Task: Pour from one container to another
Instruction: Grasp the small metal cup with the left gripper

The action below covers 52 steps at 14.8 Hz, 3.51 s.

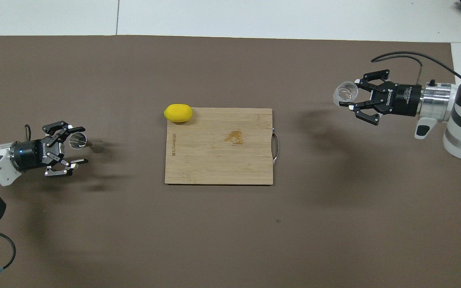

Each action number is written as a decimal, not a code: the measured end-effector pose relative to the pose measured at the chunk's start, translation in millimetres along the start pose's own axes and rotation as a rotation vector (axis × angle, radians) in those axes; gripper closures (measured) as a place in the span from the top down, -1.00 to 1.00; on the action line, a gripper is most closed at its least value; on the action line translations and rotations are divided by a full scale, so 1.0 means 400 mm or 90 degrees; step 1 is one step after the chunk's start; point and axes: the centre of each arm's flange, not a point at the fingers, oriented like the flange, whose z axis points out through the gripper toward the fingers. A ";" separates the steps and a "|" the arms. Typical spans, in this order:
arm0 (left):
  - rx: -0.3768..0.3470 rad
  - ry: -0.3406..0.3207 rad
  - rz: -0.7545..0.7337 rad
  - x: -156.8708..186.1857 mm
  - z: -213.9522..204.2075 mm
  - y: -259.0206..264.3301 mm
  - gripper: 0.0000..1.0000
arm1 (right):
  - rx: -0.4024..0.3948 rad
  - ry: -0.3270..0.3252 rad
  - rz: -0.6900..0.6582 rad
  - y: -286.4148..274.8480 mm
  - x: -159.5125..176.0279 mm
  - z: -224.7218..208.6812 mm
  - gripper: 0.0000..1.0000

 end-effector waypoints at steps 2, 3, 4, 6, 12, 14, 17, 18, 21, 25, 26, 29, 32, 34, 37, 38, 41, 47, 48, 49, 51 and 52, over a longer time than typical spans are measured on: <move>0.003 -0.001 0.001 0.000 -0.006 -0.001 0.96 | -0.003 0.000 0.002 0.003 -0.017 0.007 0.01; 0.005 -0.001 0.001 0.000 -0.011 -0.001 0.96 | -0.004 0.001 0.002 0.005 -0.024 0.007 0.01; 0.007 -0.001 0.002 0.001 -0.015 -0.001 0.96 | -0.005 0.001 0.002 0.007 -0.029 0.007 0.01; 0.009 -0.002 0.002 0.000 -0.021 -0.001 0.96 | -0.008 0.001 0.003 0.017 -0.034 0.007 0.01; 0.011 -0.001 0.003 0.000 -0.025 0.000 0.84 | -0.019 -0.003 0.001 0.085 -0.078 -0.001 0.01; 0.012 -0.001 0.003 0.001 -0.027 -0.001 0.81 | -0.018 -0.001 0.016 0.104 -0.077 -0.009 0.01; 0.015 -0.002 0.005 0.003 -0.034 -0.002 0.65 | -0.018 0.002 0.035 0.116 -0.066 -0.010 0.01; 0.017 -0.002 0.007 0.004 -0.038 -0.003 0.63 | -0.019 0.002 0.037 0.118 -0.063 -0.009 0.01; 0.019 -0.004 0.010 0.009 -0.045 -0.007 0.37 | -0.022 0.003 0.041 0.124 -0.057 -0.004 0.01; 0.020 -0.004 0.011 0.010 -0.045 -0.008 0.22 | -0.024 0.003 0.045 0.128 -0.052 -0.001 0.01; 0.020 -0.004 0.012 0.010 -0.046 -0.008 0.22 | -0.024 0.003 0.046 0.128 -0.052 -0.001 0.01; 0.020 -0.005 0.014 0.013 -0.047 -0.010 0.16 | -0.025 0.003 0.049 0.130 -0.049 0.000 0.01; 0.021 -0.006 0.018 0.018 -0.049 -0.015 0.12 | -0.025 0.004 0.050 0.131 -0.049 0.001 0.01; 0.021 -0.006 0.020 0.022 -0.050 -0.017 0.01 | -0.025 0.004 0.050 0.131 -0.048 0.001 0.01; 0.021 -0.007 0.020 0.022 -0.051 -0.018 0.01 | -0.025 0.004 0.050 0.131 -0.048 0.001 0.01; 0.022 -0.007 0.020 0.022 -0.051 -0.018 0.01 | -0.025 0.004 0.050 0.131 -0.048 0.001 0.01; 0.022 -0.007 0.020 0.022 -0.052 -0.018 0.01 | -0.025 0.004 0.050 0.131 -0.048 0.001 0.01; 0.023 -0.008 0.023 0.022 -0.052 -0.018 0.01 | -0.026 0.004 0.051 0.132 -0.048 0.002 0.01; 0.023 -0.008 0.023 0.022 -0.052 -0.018 0.01 | -0.026 0.004 0.051 0.132 -0.048 0.002 0.01; 0.023 -0.008 0.023 0.022 -0.052 -0.019 0.01 | -0.026 0.004 0.051 0.132 -0.048 0.002 0.01; 0.022 -0.008 0.023 0.023 -0.050 -0.019 0.01 | -0.026 0.004 0.050 0.132 -0.048 0.003 0.01; 0.020 -0.008 0.024 0.023 -0.046 -0.019 0.01 | -0.026 0.004 0.050 0.132 -0.048 0.003 0.01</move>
